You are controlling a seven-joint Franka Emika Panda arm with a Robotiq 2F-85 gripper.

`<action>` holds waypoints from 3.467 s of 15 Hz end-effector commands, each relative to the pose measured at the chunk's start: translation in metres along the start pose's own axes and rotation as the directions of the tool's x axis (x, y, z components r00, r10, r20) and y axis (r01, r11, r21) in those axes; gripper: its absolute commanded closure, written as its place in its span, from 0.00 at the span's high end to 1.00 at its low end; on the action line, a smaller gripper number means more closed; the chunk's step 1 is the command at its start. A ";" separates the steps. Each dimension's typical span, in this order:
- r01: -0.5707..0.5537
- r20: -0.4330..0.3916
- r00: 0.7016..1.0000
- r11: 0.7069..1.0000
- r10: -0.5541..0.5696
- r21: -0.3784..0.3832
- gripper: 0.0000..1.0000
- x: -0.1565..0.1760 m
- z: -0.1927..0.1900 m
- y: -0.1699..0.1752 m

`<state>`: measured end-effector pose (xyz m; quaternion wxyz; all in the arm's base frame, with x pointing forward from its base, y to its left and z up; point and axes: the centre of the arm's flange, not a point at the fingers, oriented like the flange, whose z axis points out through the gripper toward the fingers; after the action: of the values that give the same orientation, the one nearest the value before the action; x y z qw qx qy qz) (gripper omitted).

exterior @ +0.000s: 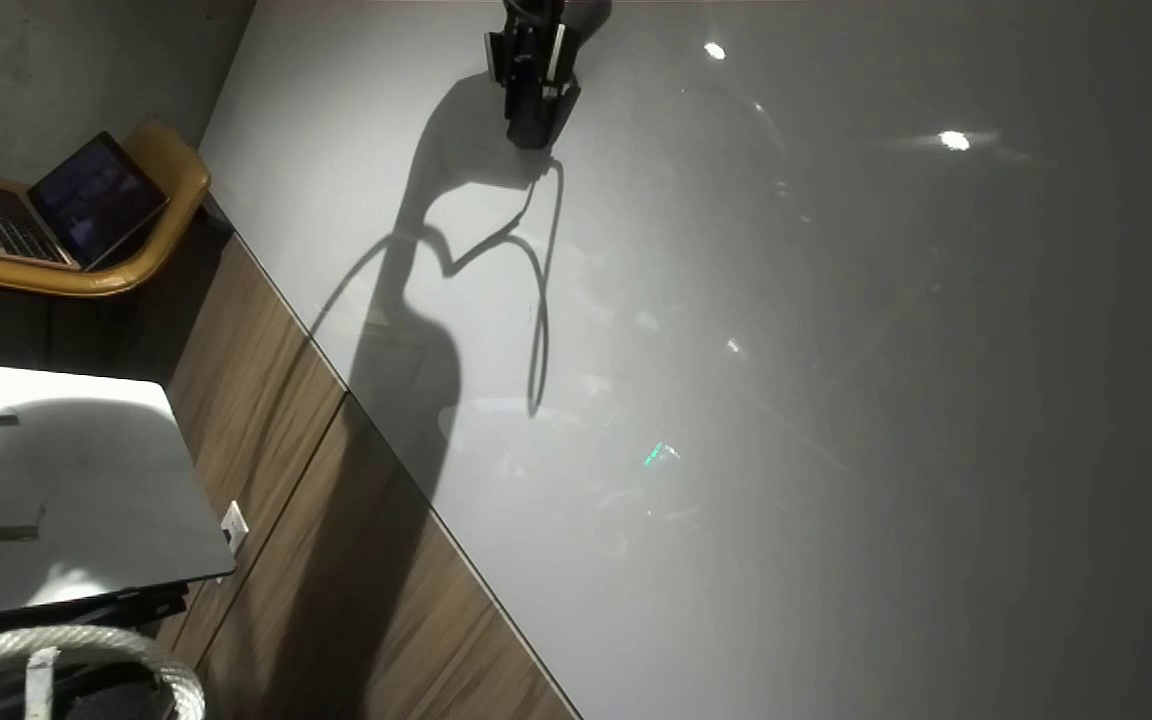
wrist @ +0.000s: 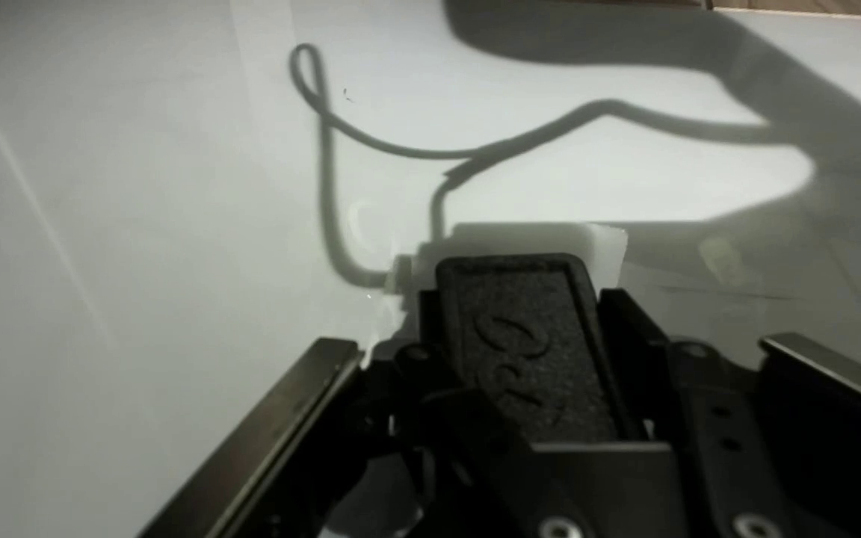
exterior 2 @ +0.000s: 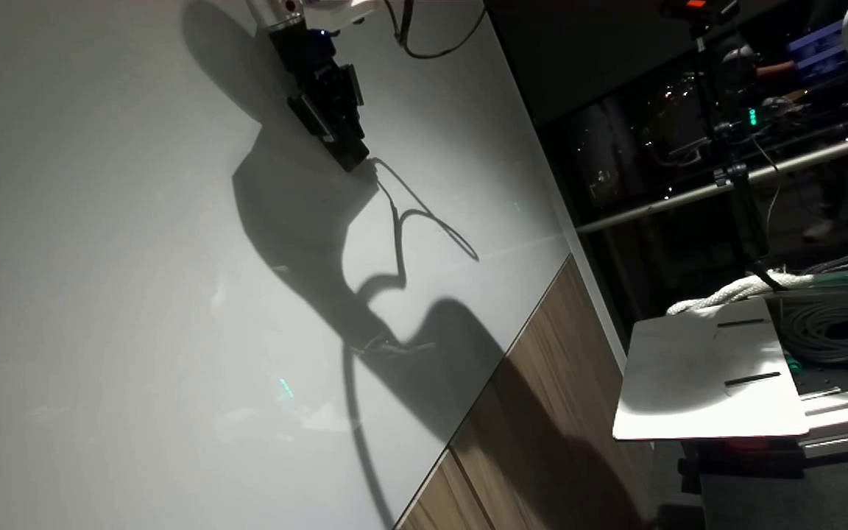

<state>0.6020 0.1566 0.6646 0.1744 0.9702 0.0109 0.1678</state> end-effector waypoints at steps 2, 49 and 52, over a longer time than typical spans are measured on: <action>0.005 -0.085 0.996 0.999 -0.002 0.041 0.28 0.039 0.019 -0.027; -0.110 0.837 0.520 0.958 -0.170 0.264 0.28 -0.282 0.350 -0.036; -0.096 0.835 0.511 0.952 -0.203 0.291 0.28 -0.288 0.381 -0.045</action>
<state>0.4491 0.0486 0.2451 0.0327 0.9404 -0.0327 -0.3370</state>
